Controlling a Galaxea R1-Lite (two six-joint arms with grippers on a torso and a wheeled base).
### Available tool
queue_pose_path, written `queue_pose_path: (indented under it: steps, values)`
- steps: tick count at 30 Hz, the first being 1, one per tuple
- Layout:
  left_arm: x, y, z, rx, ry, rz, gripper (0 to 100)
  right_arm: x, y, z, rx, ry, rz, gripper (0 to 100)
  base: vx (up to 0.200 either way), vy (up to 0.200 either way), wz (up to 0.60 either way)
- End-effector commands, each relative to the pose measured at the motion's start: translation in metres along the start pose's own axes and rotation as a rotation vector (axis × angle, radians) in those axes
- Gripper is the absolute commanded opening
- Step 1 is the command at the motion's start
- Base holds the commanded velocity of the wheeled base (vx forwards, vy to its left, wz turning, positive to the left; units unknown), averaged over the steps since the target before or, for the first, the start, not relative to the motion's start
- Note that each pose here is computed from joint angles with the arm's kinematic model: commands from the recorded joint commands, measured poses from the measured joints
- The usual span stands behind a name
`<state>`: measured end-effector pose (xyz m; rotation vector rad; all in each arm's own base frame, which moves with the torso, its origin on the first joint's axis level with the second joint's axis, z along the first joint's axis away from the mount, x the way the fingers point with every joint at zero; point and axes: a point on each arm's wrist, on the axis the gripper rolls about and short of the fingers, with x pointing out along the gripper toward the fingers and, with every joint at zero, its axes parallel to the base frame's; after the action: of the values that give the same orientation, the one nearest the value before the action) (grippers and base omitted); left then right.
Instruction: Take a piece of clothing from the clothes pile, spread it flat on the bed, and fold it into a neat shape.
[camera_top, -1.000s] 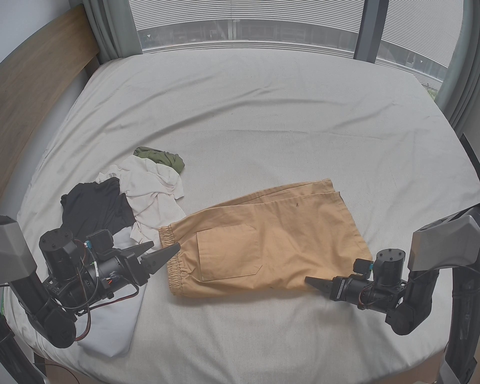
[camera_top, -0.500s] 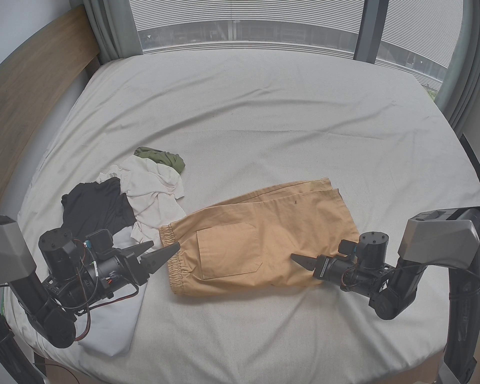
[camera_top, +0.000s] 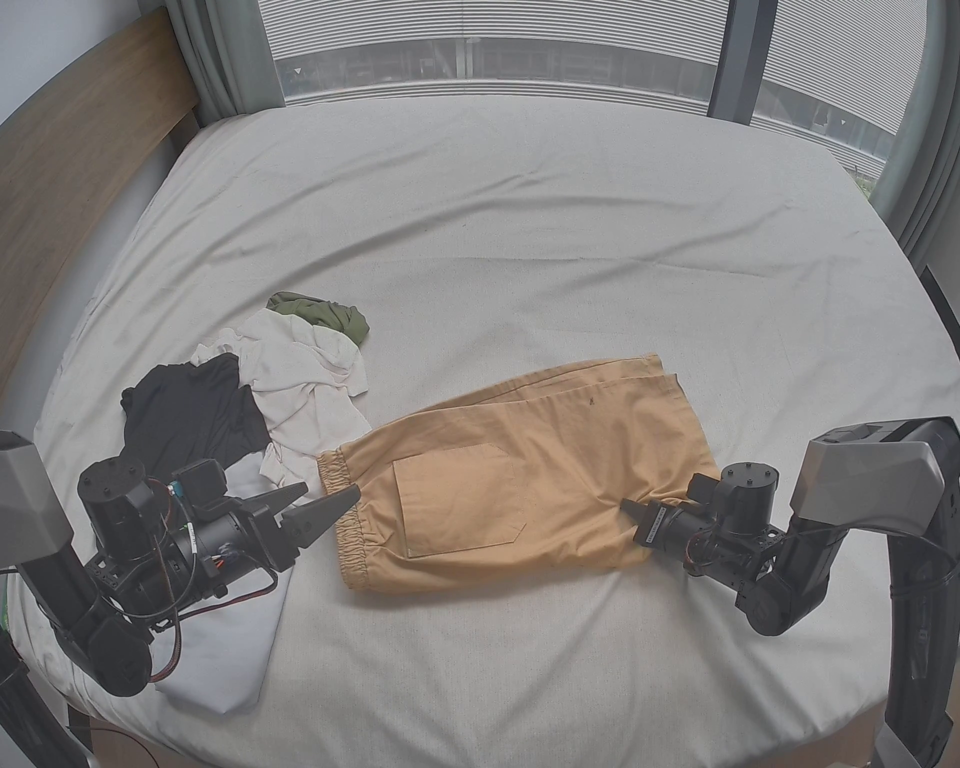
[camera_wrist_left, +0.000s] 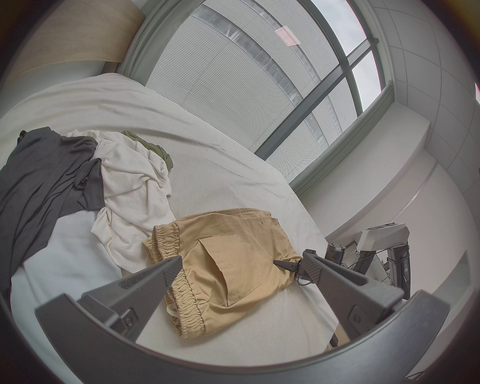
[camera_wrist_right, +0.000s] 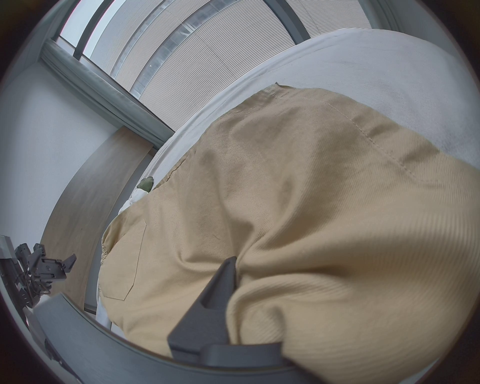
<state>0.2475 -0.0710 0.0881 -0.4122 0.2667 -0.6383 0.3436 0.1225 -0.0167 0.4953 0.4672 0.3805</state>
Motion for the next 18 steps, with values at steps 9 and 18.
queue_pose_path:
  steps: [9, 18]
  values:
    - [0.0, 0.001, -0.002, -0.005, 0.006, 0.003, 100, -0.036, 0.006, 0.001, -0.005, 0.02, -0.007, 0, 0.0, 0.0, 0.0]
    - [0.0, 0.0, -0.001, -0.004, 0.005, 0.001, 100, -0.047, 0.001, 0.002, -0.02, 0.026, -0.033, 0, 0.0, 0.0, 0.0]
